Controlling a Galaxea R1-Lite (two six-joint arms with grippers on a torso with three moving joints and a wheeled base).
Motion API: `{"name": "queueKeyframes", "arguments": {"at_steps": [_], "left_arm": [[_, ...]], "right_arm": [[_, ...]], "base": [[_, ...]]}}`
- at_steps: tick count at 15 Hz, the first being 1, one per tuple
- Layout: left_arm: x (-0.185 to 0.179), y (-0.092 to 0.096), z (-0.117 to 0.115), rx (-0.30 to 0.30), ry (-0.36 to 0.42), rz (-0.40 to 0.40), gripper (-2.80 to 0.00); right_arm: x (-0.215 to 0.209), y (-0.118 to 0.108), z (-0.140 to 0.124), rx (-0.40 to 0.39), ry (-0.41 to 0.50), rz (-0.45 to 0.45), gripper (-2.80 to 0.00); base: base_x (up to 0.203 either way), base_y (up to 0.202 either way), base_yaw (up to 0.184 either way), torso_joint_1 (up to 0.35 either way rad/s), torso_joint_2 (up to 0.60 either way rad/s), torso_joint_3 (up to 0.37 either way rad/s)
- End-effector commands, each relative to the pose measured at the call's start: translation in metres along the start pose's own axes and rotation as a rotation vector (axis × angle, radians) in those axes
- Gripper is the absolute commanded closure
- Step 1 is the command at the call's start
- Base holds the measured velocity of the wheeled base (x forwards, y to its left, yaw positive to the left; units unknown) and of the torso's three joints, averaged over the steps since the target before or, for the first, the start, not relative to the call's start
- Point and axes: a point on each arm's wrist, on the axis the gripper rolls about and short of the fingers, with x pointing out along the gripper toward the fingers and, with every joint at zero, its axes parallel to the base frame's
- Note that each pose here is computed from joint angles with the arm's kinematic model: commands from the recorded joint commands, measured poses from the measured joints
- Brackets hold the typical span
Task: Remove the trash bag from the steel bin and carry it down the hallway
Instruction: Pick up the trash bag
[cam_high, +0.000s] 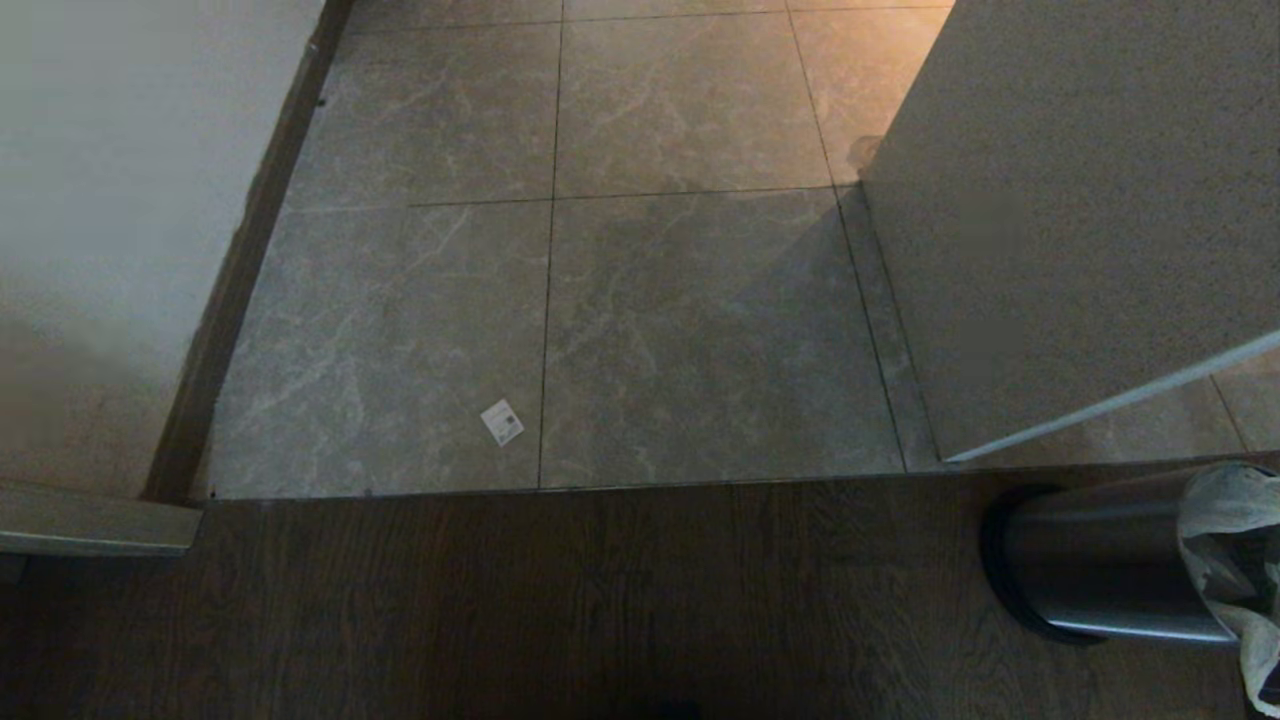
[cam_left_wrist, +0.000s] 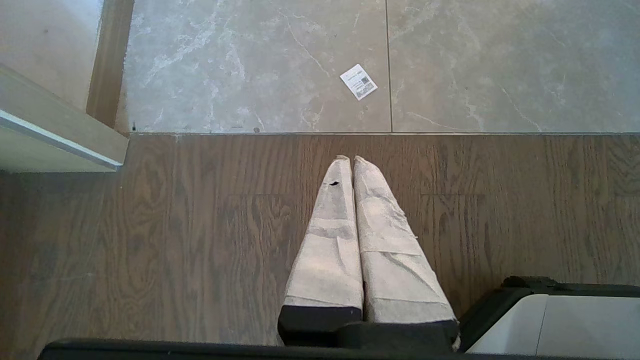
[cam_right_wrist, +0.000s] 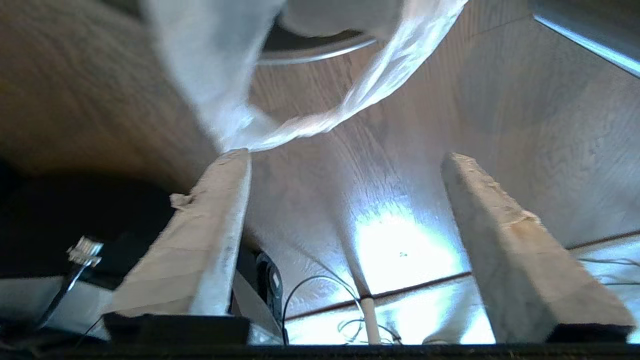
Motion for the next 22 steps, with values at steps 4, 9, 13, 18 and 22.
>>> {"name": "queueKeyframes", "arguments": {"at_steps": [4, 9, 13, 18, 22], "left_arm": [[0.000, 0.000, 0.000, 0.000, 0.000, 0.000, 0.00], [0.000, 0.000, 0.000, 0.000, 0.000, 0.000, 0.00], [0.000, 0.000, 0.000, 0.000, 0.000, 0.000, 0.00], [0.000, 0.000, 0.000, 0.000, 0.000, 0.000, 0.00], [0.000, 0.000, 0.000, 0.000, 0.000, 0.000, 0.00]], "right_arm": [[0.028, -0.016, -0.009, 0.053, 0.005, 0.049, -2.80], [0.047, -0.033, -0.010, 0.061, -0.084, 0.085, -2.80], [0.057, -0.047, -0.007, 0.060, -0.150, 0.101, -2.80], [0.066, -0.050, -0.008, 0.061, -0.215, 0.185, -2.80], [0.072, -0.054, -0.009, 0.060, -0.221, 0.187, -2.80]], "base": [[0.000, 0.000, 0.000, 0.000, 0.00, 0.000], [0.000, 0.000, 0.000, 0.000, 0.00, 0.000], [0.000, 0.000, 0.000, 0.000, 0.00, 0.000], [0.000, 0.000, 0.000, 0.000, 0.00, 0.000], [0.000, 0.000, 0.000, 0.000, 0.00, 0.000]]}}
